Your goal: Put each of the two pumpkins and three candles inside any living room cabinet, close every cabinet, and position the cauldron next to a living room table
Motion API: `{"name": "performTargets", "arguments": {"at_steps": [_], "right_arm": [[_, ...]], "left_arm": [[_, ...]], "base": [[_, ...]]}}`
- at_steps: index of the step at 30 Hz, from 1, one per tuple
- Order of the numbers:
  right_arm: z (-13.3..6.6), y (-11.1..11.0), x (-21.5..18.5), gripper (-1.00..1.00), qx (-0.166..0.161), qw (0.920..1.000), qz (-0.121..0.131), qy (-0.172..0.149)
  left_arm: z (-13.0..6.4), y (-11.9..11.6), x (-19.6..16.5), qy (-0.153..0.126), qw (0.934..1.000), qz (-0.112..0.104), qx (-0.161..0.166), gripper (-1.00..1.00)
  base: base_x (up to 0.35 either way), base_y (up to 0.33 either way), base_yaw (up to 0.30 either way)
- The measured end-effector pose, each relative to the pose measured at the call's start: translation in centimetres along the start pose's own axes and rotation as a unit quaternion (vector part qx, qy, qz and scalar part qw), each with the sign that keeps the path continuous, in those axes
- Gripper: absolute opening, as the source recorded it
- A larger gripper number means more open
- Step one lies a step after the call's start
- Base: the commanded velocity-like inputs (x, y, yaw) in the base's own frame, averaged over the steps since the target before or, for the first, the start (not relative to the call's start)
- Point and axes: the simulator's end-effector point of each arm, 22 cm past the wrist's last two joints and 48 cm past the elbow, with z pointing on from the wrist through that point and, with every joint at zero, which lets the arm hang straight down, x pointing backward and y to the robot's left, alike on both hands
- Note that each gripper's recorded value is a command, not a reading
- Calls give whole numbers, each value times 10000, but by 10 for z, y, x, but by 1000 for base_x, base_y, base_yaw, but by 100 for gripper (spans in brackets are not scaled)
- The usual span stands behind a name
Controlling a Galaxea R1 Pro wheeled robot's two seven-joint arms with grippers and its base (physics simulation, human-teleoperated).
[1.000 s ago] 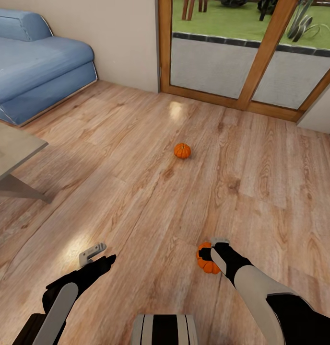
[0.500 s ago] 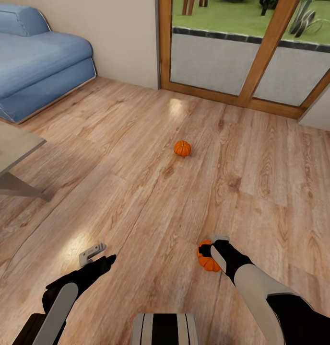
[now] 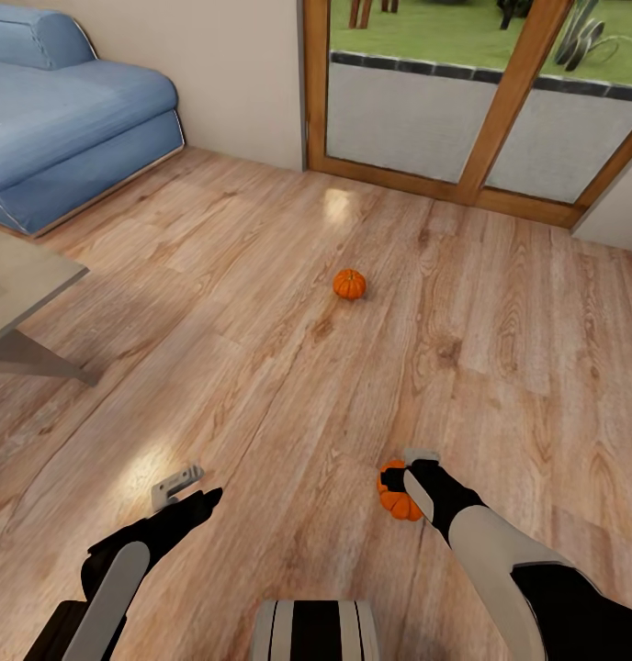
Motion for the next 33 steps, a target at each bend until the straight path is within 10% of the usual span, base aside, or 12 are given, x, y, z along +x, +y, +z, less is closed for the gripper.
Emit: {"name": "performTargets", "arguments": {"at_steps": [5,6,33], "right_arm": [[0,0,0,100,0,10000,-5,2],[0,0,0,-100,4,10000,-15,5],[0,0,0,-100,15,10000,-71,-12]], "left_arm": [[0,0,0,0,10000,0,0,100],[0,0,0,-1,10000,0,0,100],[0,0,1,11,10000,4,-3,100]], "base": [[0,0,0],[0,0,0],[0,0,0]]}}
